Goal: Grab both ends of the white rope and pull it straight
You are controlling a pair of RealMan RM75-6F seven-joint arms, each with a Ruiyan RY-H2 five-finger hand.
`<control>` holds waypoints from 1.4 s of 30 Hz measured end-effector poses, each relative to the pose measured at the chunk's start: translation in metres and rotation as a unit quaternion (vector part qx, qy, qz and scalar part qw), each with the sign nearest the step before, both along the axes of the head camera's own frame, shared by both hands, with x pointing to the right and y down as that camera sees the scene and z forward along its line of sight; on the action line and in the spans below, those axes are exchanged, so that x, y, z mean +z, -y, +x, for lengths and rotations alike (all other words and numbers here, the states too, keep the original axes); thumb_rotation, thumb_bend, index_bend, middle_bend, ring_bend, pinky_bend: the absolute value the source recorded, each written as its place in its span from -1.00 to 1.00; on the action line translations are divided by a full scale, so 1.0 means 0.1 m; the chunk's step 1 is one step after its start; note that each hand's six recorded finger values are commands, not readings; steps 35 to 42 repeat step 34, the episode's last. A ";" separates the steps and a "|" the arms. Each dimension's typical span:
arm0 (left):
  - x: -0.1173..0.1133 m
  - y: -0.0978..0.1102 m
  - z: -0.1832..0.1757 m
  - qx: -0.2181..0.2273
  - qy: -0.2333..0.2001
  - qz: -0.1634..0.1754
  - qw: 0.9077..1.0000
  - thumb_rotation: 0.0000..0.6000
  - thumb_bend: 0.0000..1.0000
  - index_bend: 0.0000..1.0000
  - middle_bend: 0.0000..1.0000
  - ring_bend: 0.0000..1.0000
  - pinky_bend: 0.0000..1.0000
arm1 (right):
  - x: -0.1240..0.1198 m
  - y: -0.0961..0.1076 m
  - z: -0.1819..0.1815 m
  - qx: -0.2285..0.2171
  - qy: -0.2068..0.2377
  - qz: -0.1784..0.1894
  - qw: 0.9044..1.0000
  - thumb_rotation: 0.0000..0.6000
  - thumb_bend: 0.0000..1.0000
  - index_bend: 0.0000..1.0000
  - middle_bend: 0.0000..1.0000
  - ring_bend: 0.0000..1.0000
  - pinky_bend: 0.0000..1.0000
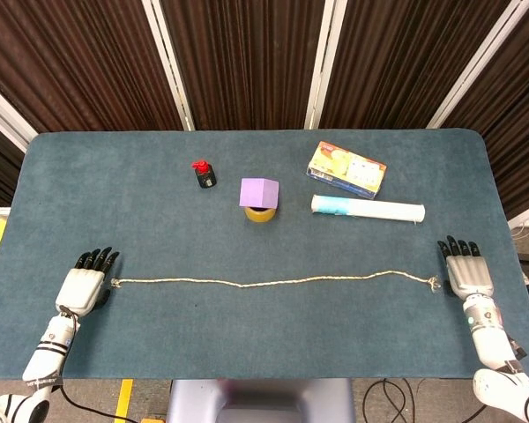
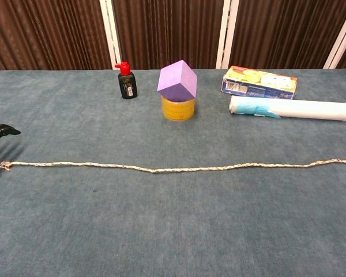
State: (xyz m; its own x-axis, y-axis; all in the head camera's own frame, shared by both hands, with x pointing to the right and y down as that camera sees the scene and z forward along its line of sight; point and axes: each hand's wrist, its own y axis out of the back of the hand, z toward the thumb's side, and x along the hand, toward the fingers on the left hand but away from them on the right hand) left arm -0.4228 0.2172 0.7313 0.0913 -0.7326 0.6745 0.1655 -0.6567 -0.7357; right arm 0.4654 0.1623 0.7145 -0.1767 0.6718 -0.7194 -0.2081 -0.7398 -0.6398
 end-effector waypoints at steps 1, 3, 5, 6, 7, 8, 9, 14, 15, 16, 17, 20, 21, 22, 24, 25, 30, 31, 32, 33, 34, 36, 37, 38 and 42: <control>0.00 -0.01 -0.01 -0.002 0.002 -0.004 1.000 1.00 -0.18 -1.00 -1.00 -1.00 -0.77 | -0.01 0.00 0.01 0.000 -0.001 -0.001 1.000 1.00 -0.20 -1.00 -1.00 -1.00 -1.00; -0.01 -0.03 -0.03 -0.006 0.005 -0.015 1.000 1.00 -0.21 -1.00 -1.00 -1.00 -0.77 | -0.04 0.00 0.02 -0.003 -0.006 -0.002 1.000 1.00 -0.26 -1.00 -1.00 -1.00 -1.00; -0.02 -0.05 -0.05 -0.009 0.006 -0.022 1.000 1.00 -0.23 -1.00 -1.00 -1.00 -0.77 | -0.06 0.00 0.03 -0.004 -0.009 -0.004 1.000 1.00 -0.33 -1.00 -1.00 -1.00 -1.00; -0.04 -0.05 -0.06 -0.011 0.005 -0.023 1.000 1.00 -0.23 -1.00 -1.00 -1.00 -0.77 | -0.08 -0.01 0.04 -0.004 -0.010 -0.004 1.000 1.00 -0.38 -1.00 -1.00 -1.00 -1.00; -0.06 -0.05 -0.07 -0.013 0.005 -0.022 1.000 1.00 -0.24 -1.00 -1.00 -1.00 -0.77 | -0.09 -0.01 0.04 -0.004 -0.010 -0.002 1.000 1.00 -0.42 -1.00 -1.00 -1.00 -1.00; -0.08 -0.04 -0.07 -0.014 0.004 -0.019 1.000 1.00 -0.24 -1.00 -1.00 -1.00 -0.78 | -0.10 -0.01 0.04 -0.004 -0.010 0.000 1.000 1.00 -0.45 -1.00 -1.00 -1.00 -1.00; -0.11 -0.03 -0.09 -0.018 0.001 -0.014 1.000 1.00 -0.25 -1.00 -1.00 -1.00 -0.78 | -0.13 0.00 0.05 -0.003 -0.010 0.004 1.000 1.00 -0.47 -1.00 -1.00 -1.00 -1.00; -0.38 0.03 -0.17 -0.041 -0.027 0.020 0.999 1.00 -0.26 -1.00 -1.00 -1.00 -0.78 | -0.35 -0.01 0.01 0.003 0.005 0.041 0.999 1.00 -0.51 -1.00 -1.00 -1.00 -1.00; -0.46 0.03 -0.18 -0.047 -0.040 0.028 0.998 1.00 -0.26 -1.00 -1.00 -1.00 -0.78 | -0.43 -0.03 -0.01 0.004 0.011 0.054 0.998 1.00 -0.51 -1.00 -1.00 -1.00 -1.00; -0.52 0.04 -0.18 -0.050 -0.052 0.035 0.997 1.00 -0.26 -1.00 -1.00 -1.00 -0.78 | -0.50 -0.06 -0.03 0.003 0.015 0.065 0.998 1.00 -0.51 -1.00 -1.00 -1.00 -1.00; -0.59 0.04 -0.18 -0.052 -0.064 0.043 0.996 1.00 -0.26 -1.00 -1.00 -1.00 -0.78 | -0.57 -0.09 -0.05 0.003 0.019 0.076 0.997 1.00 -0.51 -1.00 -1.00 -1.00 -1.00; -0.85 0.00 -0.19 -0.049 -0.092 0.076 0.992 1.00 -0.26 -1.00 -1.00 -1.00 -0.81 | -0.85 -0.23 -0.09 0.003 0.031 0.117 0.993 1.00 -0.51 -1.00 -1.00 -1.00 -1.00; -0.97 -0.04 -0.21 -0.046 -0.098 0.091 0.990 1.00 -0.26 -1.00 -1.00 -1.00 -0.82 | -0.97 -0.31 -0.11 0.002 0.036 0.132 0.991 1.00 -0.51 -1.00 -1.00 -1.00 -1.00; -1.05 -0.08 -0.22 -0.044 -0.102 0.102 0.989 1.00 -0.26 -1.00 -1.00 -1.00 -0.83 | -1.06 -0.37 -0.14 -0.001 0.039 0.141 0.989 1.00 -0.51 -1.00 -1.00 -1.00 -1.00; -1.25 -0.23 -0.28 -0.046 -0.110 0.126 0.985 1.00 -0.24 -1.00 -1.00 -1.00 -0.85 | -1.25 -0.54 -0.21 -0.013 0.047 0.155 0.987 1.00 -0.51 -1.00 -1.00 -1.00 -1.00; -1.33 -0.32 -0.31 -0.048 -0.110 0.133 0.984 1.00 -0.23 -1.00 -1.00 -1.00 -0.86 | -1.31 -0.64 -0.24 -0.017 0.049 0.154 0.987 1.00 -0.51 -1.00 -1.00 -1.00 -1.00; -1.59 -0.72 -0.37 -0.039 -0.090 0.130 0.987 1.00 -0.22 -1.00 -1.00 -1.00 -0.86 | -1.47 -0.95 -0.35 -0.037 0.050 0.128 0.990 1.00 -0.51 -1.00 -1.00 -1.00 -1.00; -1.60 -0.73 -0.39 -0.040 -0.087 0.127 0.987 1.00 -0.22 -1.00 -1.00 -1.00 -0.86 | -1.48 -0.94 -0.33 -0.035 0.047 0.129 0.990 1.00 -0.51 -1.00 -1.00 -1.00 -1.00; -1.60 -0.73 -0.40 -0.044 -0.085 0.127 0.987 1.00 -0.22 -1.00 -1.00 -1.00 -0.86 | -1.50 -0.94 -0.31 -0.032 0.045 0.132 0.990 1.00 -0.51 -1.00 -1.00 -1.00 -1.00; -1.61 -0.71 -0.43 -0.049 -0.081 0.128 0.987 1.00 -0.22 -1.00 -1.00 -1.00 -0.86 | -1.53 -0.92 -0.29 -0.026 0.044 0.137 0.989 1.00 -0.51 -1.00 -1.00 -1.00 -1.00; -1.61 -0.70 -0.45 -0.053 -0.078 0.130 0.987 1.00 -0.21 -1.00 -1.00 -1.00 -0.86 | -1.55 -0.91 -0.28 -0.023 0.045 0.142 0.989 1.00 -0.51 -1.00 -1.00 -1.00 -1.00; -1.61 -0.70 -0.45 -0.053 -0.078 0.130 0.987 1.00 -0.21 -1.00 -1.00 -1.00 -0.86 | -1.55 -0.91 -0.28 -0.023 0.045 0.142 0.989 1.00 -0.51 -1.00 -1.00 -1.00 -1.00; -1.61 -0.70 -0.45 -0.053 -0.078 0.130 0.987 1.00 -0.21 -1.00 -1.00 -1.00 -0.86 | -1.55 -0.91 -0.28 -0.023 0.045 0.142 0.989 1.00 -0.51 -1.00 -1.00 -1.00 -1.00; -1.61 -0.70 -0.45 -0.053 -0.078 0.130 0.987 1.00 -0.21 -1.00 -1.00 -1.00 -0.86 | -1.55 -0.91 -0.28 -0.023 0.045 0.142 0.989 1.00 -0.51 -1.00 -1.00 -1.00 -1.00; -1.61 -0.70 -0.45 -0.053 -0.078 0.130 0.987 1.00 -0.21 -1.00 -1.00 -1.00 -0.86 | -1.55 -0.91 -0.28 -0.023 0.045 0.142 0.989 1.00 -0.51 -1.00 -1.00 -1.00 -1.00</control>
